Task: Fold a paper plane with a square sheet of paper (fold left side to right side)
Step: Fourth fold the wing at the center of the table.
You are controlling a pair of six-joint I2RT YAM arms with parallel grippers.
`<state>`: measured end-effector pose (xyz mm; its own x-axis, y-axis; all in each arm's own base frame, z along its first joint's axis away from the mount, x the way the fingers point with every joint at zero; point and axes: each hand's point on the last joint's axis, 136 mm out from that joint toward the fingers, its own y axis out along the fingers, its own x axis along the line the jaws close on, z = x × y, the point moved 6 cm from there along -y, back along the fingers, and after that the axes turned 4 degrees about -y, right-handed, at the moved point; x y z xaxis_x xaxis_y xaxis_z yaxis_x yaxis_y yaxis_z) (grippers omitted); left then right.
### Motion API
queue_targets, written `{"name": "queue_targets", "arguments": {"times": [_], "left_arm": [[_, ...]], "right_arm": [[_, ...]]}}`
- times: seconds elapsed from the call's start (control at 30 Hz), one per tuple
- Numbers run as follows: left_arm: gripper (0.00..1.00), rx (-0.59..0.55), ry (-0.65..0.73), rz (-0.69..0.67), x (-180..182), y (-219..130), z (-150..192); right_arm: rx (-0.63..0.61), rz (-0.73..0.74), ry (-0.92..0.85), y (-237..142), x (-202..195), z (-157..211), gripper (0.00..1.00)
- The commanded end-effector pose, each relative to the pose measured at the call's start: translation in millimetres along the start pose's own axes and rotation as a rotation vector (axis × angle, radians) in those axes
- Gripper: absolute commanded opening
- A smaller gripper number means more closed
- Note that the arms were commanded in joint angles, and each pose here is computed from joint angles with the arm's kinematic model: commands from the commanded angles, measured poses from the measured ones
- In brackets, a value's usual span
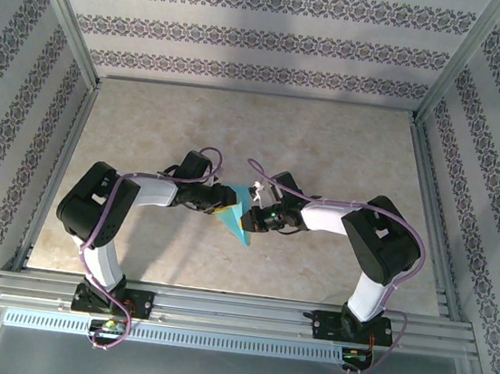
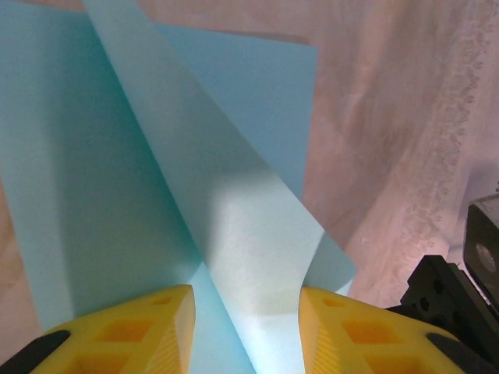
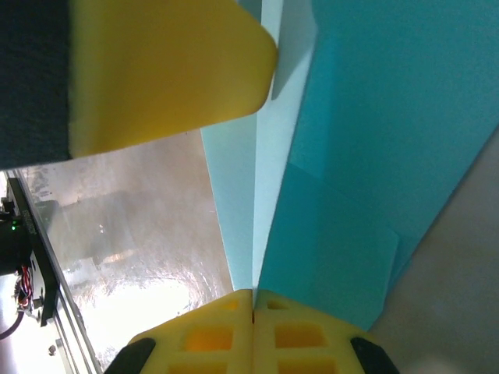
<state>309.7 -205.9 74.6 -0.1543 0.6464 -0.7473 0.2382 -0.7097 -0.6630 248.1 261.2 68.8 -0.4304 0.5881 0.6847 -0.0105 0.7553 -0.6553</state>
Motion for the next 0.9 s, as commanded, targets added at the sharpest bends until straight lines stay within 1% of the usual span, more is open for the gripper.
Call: {"name": "queue_targets", "arguments": {"times": [0.0,0.17,0.43,0.73,0.87], "left_arm": [[0.41,-0.02,0.027,0.003,-8,4,-6],[0.41,-0.001,0.038,-0.061,-2,9,-3],[0.41,0.011,0.04,-0.104,5,14,0],[0.41,0.017,0.045,-0.141,9,14,1],[0.41,0.017,0.042,-0.142,8,15,0]], "right_arm": [[0.006,-0.013,0.02,2,-6,4,0.0],[0.005,-0.014,0.026,3,-7,3,0.0],[0.0,-0.017,0.027,2,-7,1,0.0],[-0.019,-0.023,0.025,-3,-3,-3,0.13],[-0.034,-0.035,0.019,-7,2,-6,0.2]]}}
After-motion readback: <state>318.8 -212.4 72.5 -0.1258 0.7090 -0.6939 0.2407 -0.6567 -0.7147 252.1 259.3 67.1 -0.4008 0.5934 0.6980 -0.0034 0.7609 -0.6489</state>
